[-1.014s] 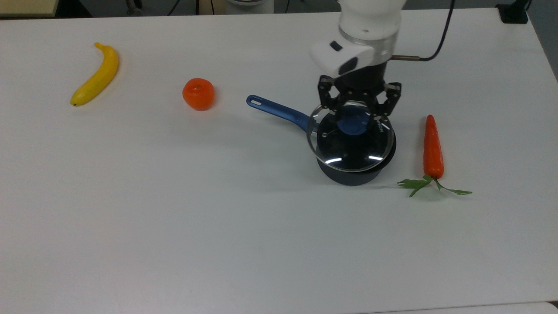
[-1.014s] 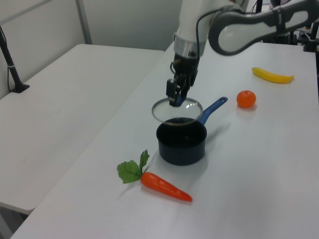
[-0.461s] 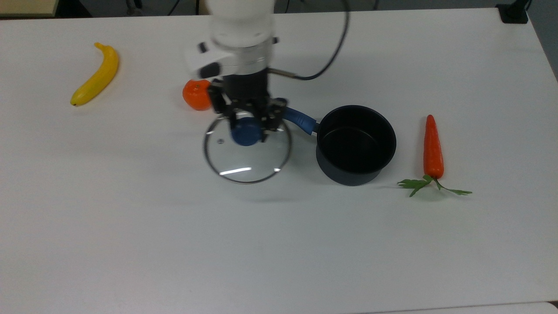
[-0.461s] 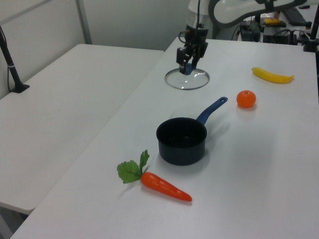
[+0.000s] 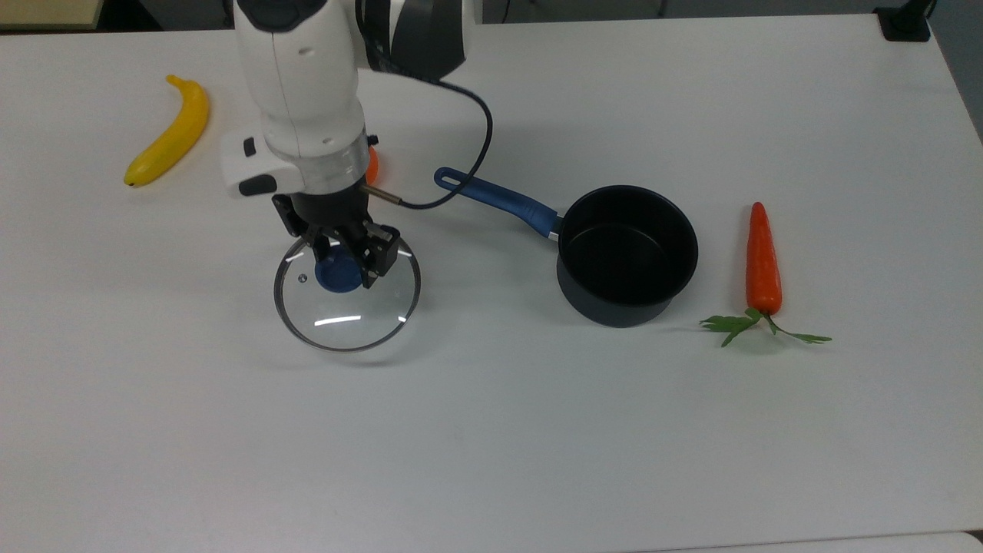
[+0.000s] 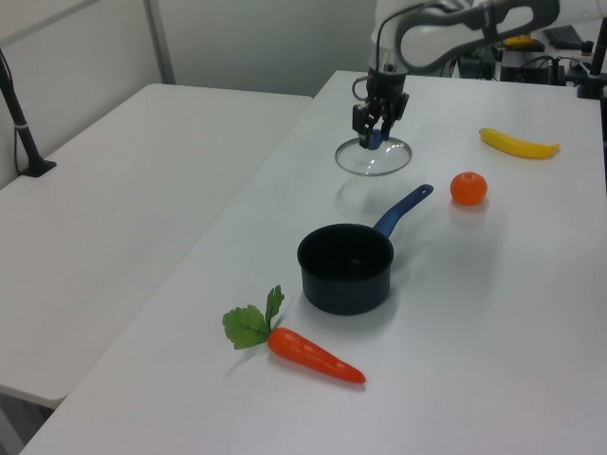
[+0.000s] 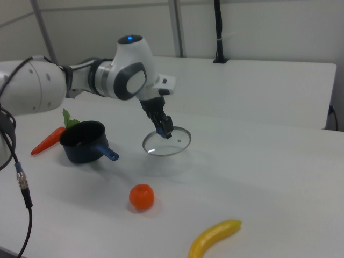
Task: Open lid
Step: 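Lower the glass lid onto the table and open the gripper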
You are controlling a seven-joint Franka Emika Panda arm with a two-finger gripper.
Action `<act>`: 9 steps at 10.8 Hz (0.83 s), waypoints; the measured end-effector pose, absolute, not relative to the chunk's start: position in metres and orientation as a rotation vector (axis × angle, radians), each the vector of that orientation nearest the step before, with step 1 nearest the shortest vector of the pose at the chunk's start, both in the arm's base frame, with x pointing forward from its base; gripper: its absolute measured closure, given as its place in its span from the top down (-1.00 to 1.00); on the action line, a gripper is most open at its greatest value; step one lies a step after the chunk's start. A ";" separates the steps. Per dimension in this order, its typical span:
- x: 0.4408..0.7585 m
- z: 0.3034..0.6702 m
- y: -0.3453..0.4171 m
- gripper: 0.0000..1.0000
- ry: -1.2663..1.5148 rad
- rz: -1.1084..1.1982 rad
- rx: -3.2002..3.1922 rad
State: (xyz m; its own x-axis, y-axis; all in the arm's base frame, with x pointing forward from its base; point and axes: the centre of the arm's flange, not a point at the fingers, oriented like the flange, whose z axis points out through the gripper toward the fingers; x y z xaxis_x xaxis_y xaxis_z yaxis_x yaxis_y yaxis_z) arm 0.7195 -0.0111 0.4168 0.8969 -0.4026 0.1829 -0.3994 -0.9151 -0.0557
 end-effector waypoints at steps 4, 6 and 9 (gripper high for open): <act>0.722 0.373 -0.015 0.24 0.653 -0.277 -3.055; 0.723 0.354 -0.015 0.24 0.656 -0.241 -3.065; 0.729 0.342 -0.020 0.24 0.665 -0.302 -3.054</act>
State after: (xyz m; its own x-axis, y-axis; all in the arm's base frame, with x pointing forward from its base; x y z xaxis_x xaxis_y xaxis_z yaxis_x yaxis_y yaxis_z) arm 0.7287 -0.0197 0.3416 0.8919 -0.4119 0.1869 -0.4116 -0.9104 -0.0426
